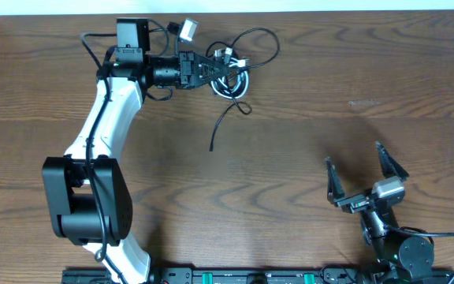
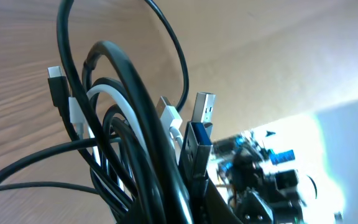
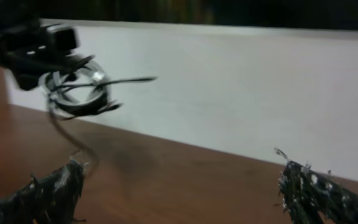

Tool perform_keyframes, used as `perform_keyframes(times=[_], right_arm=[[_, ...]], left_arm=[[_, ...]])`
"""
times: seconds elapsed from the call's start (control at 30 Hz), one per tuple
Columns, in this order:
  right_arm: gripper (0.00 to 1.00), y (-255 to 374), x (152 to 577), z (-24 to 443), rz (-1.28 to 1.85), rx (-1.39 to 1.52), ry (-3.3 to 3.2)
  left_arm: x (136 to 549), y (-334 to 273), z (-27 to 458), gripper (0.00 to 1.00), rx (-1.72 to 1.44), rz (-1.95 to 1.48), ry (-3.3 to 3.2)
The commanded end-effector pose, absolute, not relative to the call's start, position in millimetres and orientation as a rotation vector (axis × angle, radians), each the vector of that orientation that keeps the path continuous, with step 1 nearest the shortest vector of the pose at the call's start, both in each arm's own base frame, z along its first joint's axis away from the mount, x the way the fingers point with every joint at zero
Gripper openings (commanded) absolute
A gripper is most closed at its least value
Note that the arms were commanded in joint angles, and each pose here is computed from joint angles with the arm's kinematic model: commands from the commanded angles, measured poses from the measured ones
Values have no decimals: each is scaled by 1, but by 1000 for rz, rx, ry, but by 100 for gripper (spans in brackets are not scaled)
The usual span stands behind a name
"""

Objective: Untangle cables
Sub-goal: 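Close the left gripper on the cable bundle and lift it, then reach the right gripper to the bundle and pinch a black cable strand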

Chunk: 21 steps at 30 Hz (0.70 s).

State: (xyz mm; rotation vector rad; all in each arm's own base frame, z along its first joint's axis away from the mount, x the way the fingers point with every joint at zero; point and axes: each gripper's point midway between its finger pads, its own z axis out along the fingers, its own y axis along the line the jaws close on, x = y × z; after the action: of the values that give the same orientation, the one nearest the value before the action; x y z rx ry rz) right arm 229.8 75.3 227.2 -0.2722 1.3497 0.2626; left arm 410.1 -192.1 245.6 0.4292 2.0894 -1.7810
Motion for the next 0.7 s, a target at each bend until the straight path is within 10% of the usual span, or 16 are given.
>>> perform_keyframes(times=[0.0, 0.67], right_arm=[[99, 91, 219, 258, 391, -307, 1324], [99, 185, 278, 314, 953, -590, 1639]], left_arm=[[389, -206, 277, 7, 634, -1876, 1928], [369, -251, 288, 7, 871, -1864, 1808]])
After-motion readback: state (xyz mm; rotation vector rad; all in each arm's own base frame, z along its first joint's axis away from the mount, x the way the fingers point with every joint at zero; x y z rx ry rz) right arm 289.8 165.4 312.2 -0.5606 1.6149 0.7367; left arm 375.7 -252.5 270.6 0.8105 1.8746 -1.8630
